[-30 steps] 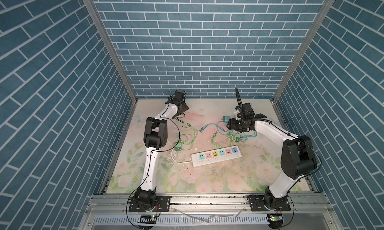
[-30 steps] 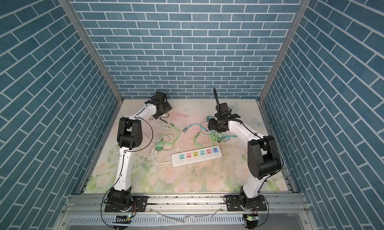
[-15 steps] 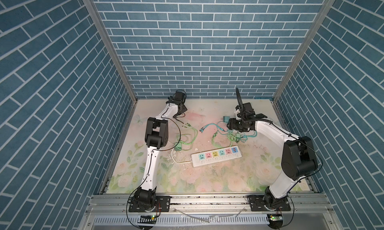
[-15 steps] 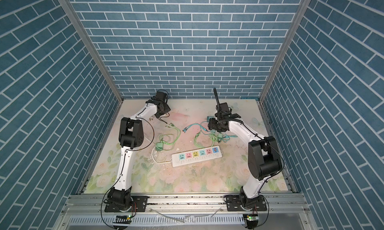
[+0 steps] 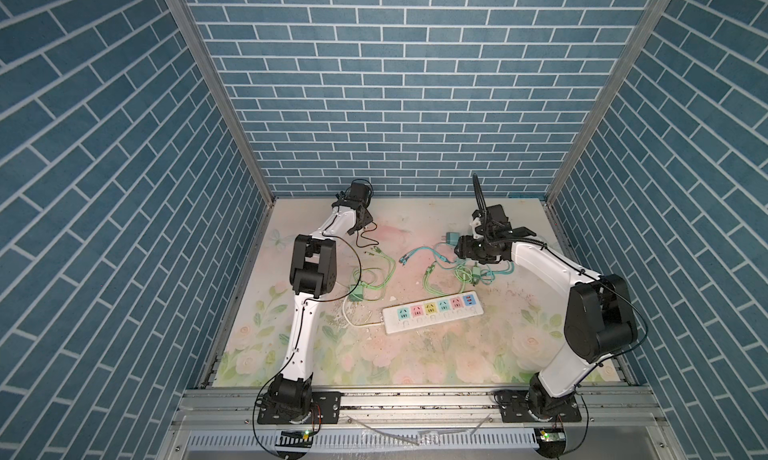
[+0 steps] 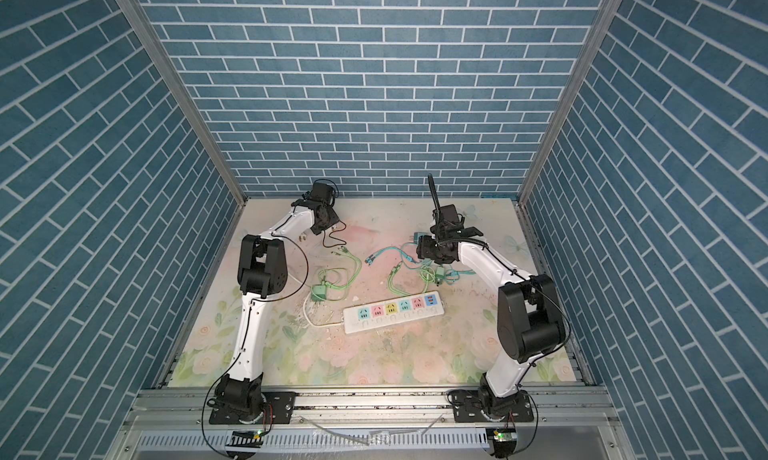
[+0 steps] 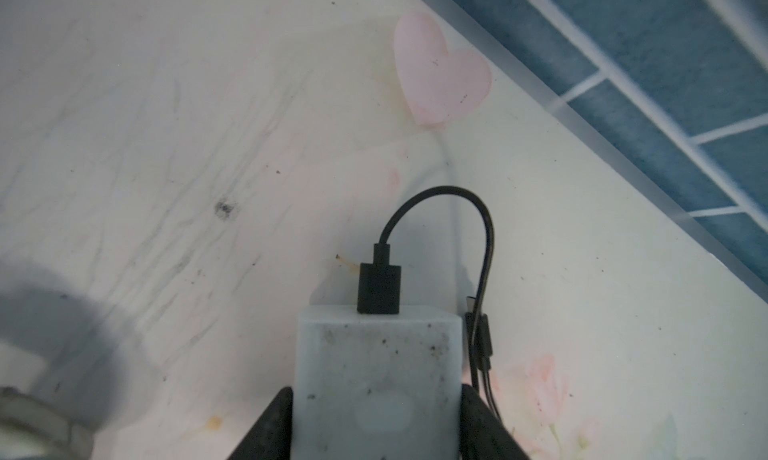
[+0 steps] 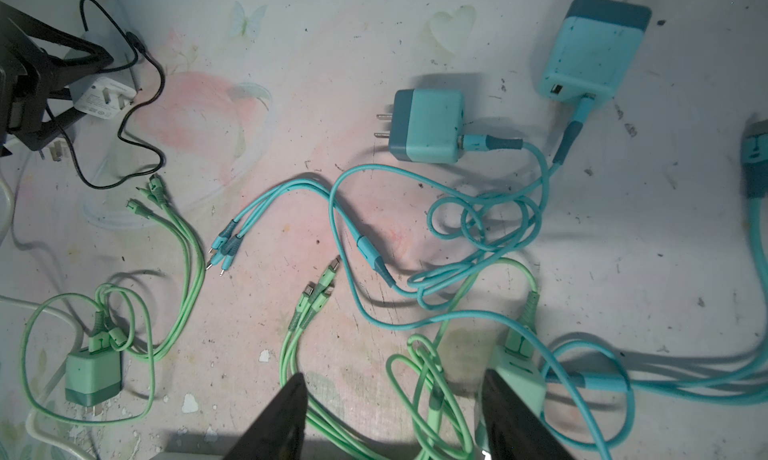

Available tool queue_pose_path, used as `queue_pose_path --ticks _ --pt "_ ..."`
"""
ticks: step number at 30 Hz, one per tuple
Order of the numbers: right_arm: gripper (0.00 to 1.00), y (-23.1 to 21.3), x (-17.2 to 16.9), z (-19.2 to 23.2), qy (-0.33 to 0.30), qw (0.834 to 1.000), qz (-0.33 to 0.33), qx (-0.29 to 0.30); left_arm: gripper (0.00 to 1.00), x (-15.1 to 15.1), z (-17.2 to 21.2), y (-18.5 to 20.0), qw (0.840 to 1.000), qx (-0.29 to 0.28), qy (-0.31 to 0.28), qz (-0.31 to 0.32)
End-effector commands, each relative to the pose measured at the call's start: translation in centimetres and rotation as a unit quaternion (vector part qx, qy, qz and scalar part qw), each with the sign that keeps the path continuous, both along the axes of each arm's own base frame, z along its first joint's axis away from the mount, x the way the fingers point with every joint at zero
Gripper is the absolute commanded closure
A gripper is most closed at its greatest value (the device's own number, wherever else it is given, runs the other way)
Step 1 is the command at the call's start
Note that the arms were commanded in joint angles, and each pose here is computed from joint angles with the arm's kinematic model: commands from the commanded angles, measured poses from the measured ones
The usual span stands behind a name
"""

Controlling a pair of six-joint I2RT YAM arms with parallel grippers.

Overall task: Insert the plug
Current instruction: 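Lift the white charger with the left gripper and carry it toward the right gripper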

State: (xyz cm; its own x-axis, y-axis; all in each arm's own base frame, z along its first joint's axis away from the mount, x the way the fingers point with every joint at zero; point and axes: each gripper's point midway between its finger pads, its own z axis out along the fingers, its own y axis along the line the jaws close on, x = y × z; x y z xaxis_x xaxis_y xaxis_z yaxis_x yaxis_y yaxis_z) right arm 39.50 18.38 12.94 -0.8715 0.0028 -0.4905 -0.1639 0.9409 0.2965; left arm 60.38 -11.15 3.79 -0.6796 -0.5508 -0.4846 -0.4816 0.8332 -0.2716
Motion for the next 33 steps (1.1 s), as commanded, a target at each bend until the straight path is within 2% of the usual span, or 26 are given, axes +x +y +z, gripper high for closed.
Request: queue_pose_path --ticks 1,7,13,21,27,31,33 --pt "0.33 -0.4 -0.5 0.8 -0.013 1.000 0.008 -0.013 0.54 -0.3 -2.7 -0.6 0.999 0.002 0.027 -0.028" --pt "0.34 -0.4 -0.4 0.9 -0.013 1.000 0.006 -0.012 0.57 0.3 -1.4 -1.5 0.997 -0.003 -0.001 -0.071" --pt "0.33 -0.5 -0.3 1.9 -0.018 1.000 0.004 -0.012 0.58 1.3 3.7 -4.0 0.982 -0.021 -0.109 -0.153" --pt "0.33 0.6 0.0 4.0 -0.030 0.999 0.020 0.016 0.58 0.2 11.6 -3.0 0.959 0.032 -0.228 -0.164" --pt "0.33 0.7 0.3 5.9 -0.044 0.998 0.031 0.015 0.57 -0.2 15.6 -3.0 0.946 0.064 -0.260 -0.181" --pt "0.33 1.2 0.1 7.2 -0.052 0.997 0.039 0.032 0.58 -1.3 18.4 -4.7 0.927 0.063 -0.293 -0.224" --pt "0.33 1.7 0.0 8.0 -0.052 0.996 0.047 0.050 0.58 -2.7 20.0 -7.0 0.908 0.066 -0.318 -0.265"
